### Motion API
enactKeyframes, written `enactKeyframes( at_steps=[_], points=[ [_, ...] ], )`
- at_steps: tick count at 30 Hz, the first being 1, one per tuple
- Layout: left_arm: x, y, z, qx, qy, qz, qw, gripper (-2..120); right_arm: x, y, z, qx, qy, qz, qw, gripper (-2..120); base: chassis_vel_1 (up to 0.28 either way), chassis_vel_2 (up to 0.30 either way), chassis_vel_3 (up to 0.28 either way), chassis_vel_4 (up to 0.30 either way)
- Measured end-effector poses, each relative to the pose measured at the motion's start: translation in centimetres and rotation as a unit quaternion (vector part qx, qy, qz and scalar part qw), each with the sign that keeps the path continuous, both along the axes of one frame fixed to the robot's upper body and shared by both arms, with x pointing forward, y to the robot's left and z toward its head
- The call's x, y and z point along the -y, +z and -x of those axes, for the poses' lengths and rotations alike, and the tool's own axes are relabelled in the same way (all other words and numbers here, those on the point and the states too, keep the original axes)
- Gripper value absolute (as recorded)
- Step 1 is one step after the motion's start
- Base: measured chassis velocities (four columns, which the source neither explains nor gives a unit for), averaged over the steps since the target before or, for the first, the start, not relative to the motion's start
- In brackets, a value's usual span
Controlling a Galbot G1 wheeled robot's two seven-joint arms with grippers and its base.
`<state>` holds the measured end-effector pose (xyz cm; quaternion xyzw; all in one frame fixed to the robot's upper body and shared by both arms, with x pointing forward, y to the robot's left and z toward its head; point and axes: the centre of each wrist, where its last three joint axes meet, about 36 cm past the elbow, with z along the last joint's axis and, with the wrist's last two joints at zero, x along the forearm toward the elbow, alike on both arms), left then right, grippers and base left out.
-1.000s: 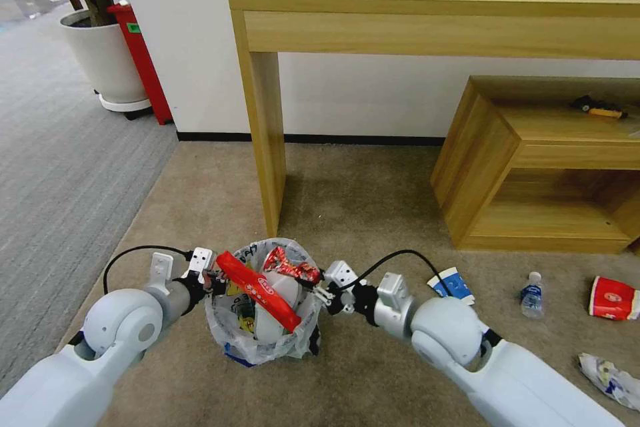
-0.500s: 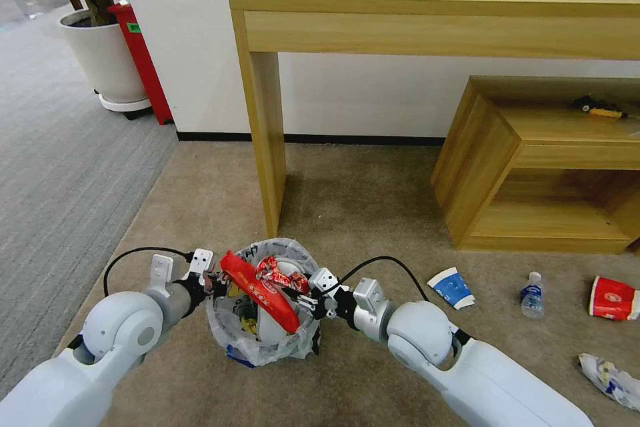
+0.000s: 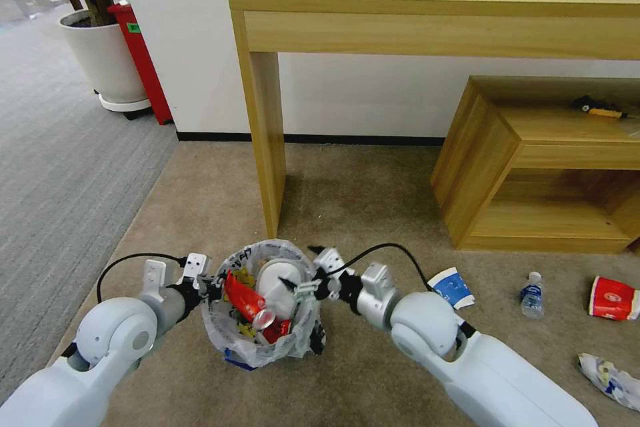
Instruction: Pick up the trash bin and place the garbage on the floor into it.
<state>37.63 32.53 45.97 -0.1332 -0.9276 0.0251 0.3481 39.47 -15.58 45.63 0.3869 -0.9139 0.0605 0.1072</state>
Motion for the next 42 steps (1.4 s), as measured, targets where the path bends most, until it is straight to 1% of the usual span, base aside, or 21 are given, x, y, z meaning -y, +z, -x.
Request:
enactKeyframes(
  at_steps=[1, 3, 4, 6, 7, 8, 9, 11, 12, 14, 16, 17, 19, 29, 42],
  points=[
    [0.0, 0.0, 0.0, 0.000, 0.000, 0.000, 1.0000, 0, 0.0, 0.0, 0.0, 0.000, 0.000, 0.000, 1.000, 100, 0.000, 0.000, 0.000, 0.000],
    [-0.6, -0.3, 0.6, -0.004, 0.004, 0.001, 1.0000, 0, 1.1, 0.4, -0.1, 0.010, -0.023, -0.012, 1.000, 100, 0.000, 0.000, 0.000, 0.000],
    [-0.6, -0.3, 0.6, -0.004, 0.004, 0.001, 1.0000, 0, 1.1, 0.4, -0.1, 0.010, -0.023, -0.012, 1.000, 100, 0.000, 0.000, 0.000, 0.000],
    [-1.5, -0.6, 1.6, -0.009, 0.011, -0.003, 0.9999, 0, 2.9, 0.6, -0.2, 0.019, -0.057, -0.019, 0.998, 100, 0.000, 0.000, 0.000, 0.000],
    [-2.2, -0.5, 2.4, -0.008, 0.017, -0.008, 0.9998, 0, 4.6, 0.4, -0.2, 0.022, -0.088, -0.020, 0.996, 100, 0.000, 0.000, 0.000, 0.000],
    [-2.2, -0.5, 2.4, -0.008, 0.017, -0.008, 0.9998, 0, 4.6, 0.4, -0.2, 0.022, -0.088, -0.020, 0.996, 100, 0.000, 0.000, 0.000, 0.000],
    [-2.9, -0.3, 3.1, -0.004, 0.025, -0.015, 0.9996, 0, 6.5, -0.1, 0.2, 0.022, -0.123, -0.018, 0.992, 100, 0.000, 0.000, 0.000, 0.000],
    [-3.9, 0.2, 4.2, 0.002, 0.035, -0.023, 0.9991, 0, 8.7, -1.5, 1.7, 0.020, -0.172, -0.006, 0.985, 100, 0.000, 0.000, 0.000, 0.000],
    [-3.9, 0.2, 4.2, 0.002, 0.035, -0.023, 0.9991, 0, 8.7, -1.5, 1.7, 0.020, -0.172, -0.006, 0.985, 100, 0.000, 0.000, 0.000, 0.000],
    [-4.2, 0.7, 5.1, 0.006, 0.039, -0.026, 0.9989, 0, 10.2, -2.9, 3.6, 0.018, -0.209, 0.009, 0.978, 100, 0.000, 0.000, 0.000, 0.000],
    [-4.2, 0.8, 5.2, 0.007, 0.039, -0.027, 0.9988, 0, 10.6, -3.1, 3.9, 0.018, -0.215, 0.013, 0.976, 100, 0.000, 0.000, 0.000, 0.000],
    [-4.2, 1.2, 5.6, 0.012, 0.039, -0.029, 0.9987, 0, 11.3, -3.8, 5.0, 0.021, -0.224, 0.025, 0.974, 100, 0.000, 0.000, 0.000, 0.000],
    [-3.7, 1.7, 6.4, 0.018, 0.032, -0.036, 0.9987, 0, 11.8, -4.5, 6.0, 0.033, -0.231, 0.038, 0.972, 100, 0.000, 0.000, 0.000, 0.000],
    [-2.2, 2.4, 7.8, 0.027, 0.025, -0.036, 0.9987, 0, 12.5, -4.6, 6.3, 0.039, -0.236, 0.033, 0.970, 100, -0.041, -0.039, 0.042, 0.041],
    [-1.5, 2.8, 8.6, 0.029, 0.019, -0.036, 0.9988, 0, 13.7, -4.9, 6.6, 0.037, -0.240, 0.031, 0.970, 100, -0.176, -0.171, 0.168, 0.174]
  ],
)
